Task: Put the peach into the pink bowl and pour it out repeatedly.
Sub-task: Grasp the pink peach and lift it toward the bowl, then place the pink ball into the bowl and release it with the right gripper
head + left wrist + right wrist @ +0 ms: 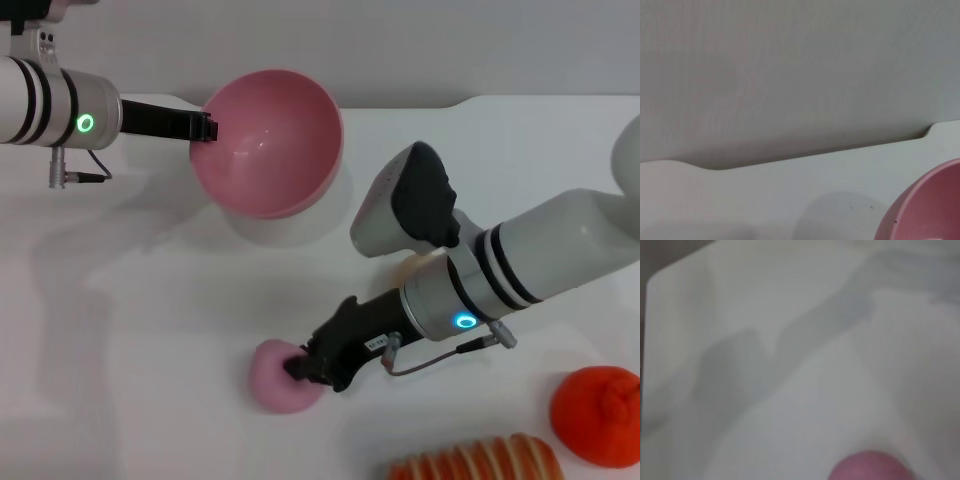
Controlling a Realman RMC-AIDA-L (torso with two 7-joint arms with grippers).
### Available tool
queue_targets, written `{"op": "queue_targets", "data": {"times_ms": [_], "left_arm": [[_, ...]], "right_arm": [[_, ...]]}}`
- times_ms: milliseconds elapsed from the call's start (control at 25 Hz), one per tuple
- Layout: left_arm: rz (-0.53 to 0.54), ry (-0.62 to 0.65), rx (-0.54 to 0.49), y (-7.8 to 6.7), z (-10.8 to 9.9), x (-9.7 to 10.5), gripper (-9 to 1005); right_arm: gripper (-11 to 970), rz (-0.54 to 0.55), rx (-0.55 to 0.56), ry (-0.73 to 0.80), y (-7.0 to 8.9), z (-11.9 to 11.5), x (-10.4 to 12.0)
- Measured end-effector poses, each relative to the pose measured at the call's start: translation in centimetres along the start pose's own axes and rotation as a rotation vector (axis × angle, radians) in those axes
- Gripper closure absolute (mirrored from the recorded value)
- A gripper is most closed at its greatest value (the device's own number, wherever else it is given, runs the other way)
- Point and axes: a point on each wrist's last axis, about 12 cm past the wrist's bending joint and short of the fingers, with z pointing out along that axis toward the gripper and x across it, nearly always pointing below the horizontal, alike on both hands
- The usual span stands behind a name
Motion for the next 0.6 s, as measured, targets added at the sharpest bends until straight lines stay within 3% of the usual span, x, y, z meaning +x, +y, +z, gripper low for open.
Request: {"op": "queue_targets", "data": {"times_ms": [200,240,360,480,600], "left_arm": [[0.002,0.004,0.002,0.0,0.0,0.1,952],[0.004,0.006,0.003,-0.1,0.0,0.1,952],[0.007,0.008,0.003,-0.1,0.1,0.1,952],[0.008,0.01,0.005,-0.2,0.1,0.2,951],[0.009,0.014,0.009,-0.3,0.2,0.3,951]], "right_arm": [[911,-0.051,0.003,-0.108,0.8,-2.7,-1.1],[913,-0.081,0.017,-0.168,1.0,-5.0,-1.8],[920,-0.117,0.044,-0.236,1.2,-7.4,-2.7],[927,-0.19,0.104,-0.363,1.3,-11.9,-4.0],[920,-0.207,0.142,-0.412,1.1,-13.5,-4.4]]}}
